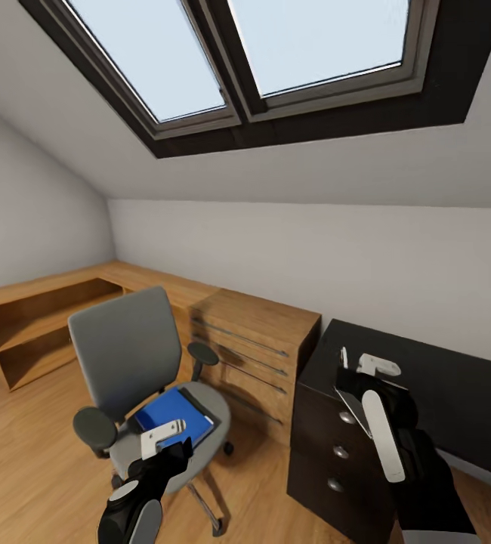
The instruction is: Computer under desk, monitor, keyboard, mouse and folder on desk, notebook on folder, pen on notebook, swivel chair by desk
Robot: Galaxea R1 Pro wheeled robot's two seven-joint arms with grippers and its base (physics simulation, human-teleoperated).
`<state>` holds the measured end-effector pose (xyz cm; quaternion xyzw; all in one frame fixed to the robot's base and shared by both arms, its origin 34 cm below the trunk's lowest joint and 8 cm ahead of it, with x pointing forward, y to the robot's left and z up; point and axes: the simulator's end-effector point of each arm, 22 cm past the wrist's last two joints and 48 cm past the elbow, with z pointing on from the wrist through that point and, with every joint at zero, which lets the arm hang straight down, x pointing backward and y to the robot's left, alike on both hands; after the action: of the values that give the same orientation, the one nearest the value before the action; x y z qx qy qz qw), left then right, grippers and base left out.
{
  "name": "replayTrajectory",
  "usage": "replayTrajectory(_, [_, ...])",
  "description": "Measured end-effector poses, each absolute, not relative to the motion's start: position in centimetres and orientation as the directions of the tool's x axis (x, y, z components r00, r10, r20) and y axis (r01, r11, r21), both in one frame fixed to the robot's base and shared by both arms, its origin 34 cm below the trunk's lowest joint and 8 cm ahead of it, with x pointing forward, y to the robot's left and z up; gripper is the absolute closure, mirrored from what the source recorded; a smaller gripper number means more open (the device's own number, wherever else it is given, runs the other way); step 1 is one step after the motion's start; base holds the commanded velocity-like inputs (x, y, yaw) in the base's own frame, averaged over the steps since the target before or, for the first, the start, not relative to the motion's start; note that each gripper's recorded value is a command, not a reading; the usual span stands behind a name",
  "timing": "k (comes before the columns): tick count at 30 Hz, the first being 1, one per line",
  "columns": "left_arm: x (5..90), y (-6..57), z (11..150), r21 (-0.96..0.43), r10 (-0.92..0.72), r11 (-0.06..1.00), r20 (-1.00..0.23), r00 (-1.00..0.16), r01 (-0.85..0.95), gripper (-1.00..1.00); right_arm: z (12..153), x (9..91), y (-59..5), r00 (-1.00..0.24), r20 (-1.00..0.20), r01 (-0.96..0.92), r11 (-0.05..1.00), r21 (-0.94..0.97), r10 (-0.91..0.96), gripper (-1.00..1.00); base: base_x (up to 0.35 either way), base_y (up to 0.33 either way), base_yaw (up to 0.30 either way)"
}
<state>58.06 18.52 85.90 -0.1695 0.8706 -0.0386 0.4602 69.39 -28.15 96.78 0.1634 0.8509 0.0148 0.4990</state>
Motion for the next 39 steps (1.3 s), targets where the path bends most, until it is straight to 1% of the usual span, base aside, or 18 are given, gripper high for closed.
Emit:
replayTrajectory(18, [58.1,18.6,86.1,-0.224,-0.332,0.939,-0.791,-0.513,-0.261,-1.00,96.8,69.3,-28.9,-0.442,-0.843,0.279,0.940,0.196,0.307,1.00,0.000,0.000,-0.273])
replayTrajectory(25, [58.1,18.6,86.1,-0.224,-0.332,0.939,-0.792,-0.512,-0.262,-1.00,96.8,69.3,-29.0,-0.442,-0.843,0.281,0.940,0.194,0.306,1.00,0.081,-0.028,-0.050])
replayTrajectory(33, [58.1,18.6,86.1,-0.224,-0.332,0.939,-0.792,-0.512,-0.262,-1.00,95.5,69.2,-28.9,-0.468,-0.829,0.285,0.940,0.186,0.306,1.00,0.285,-0.077,-0.004])
replayTrajectory(39, [58.1,18.6,86.1,-0.224,-0.332,0.939,-0.792,-0.512,-0.262,-1.00,95.4,69.4,-29.8,-0.452,-0.839,0.298,0.938,0.178,0.303,1.00,0.298,-0.110,0.000])
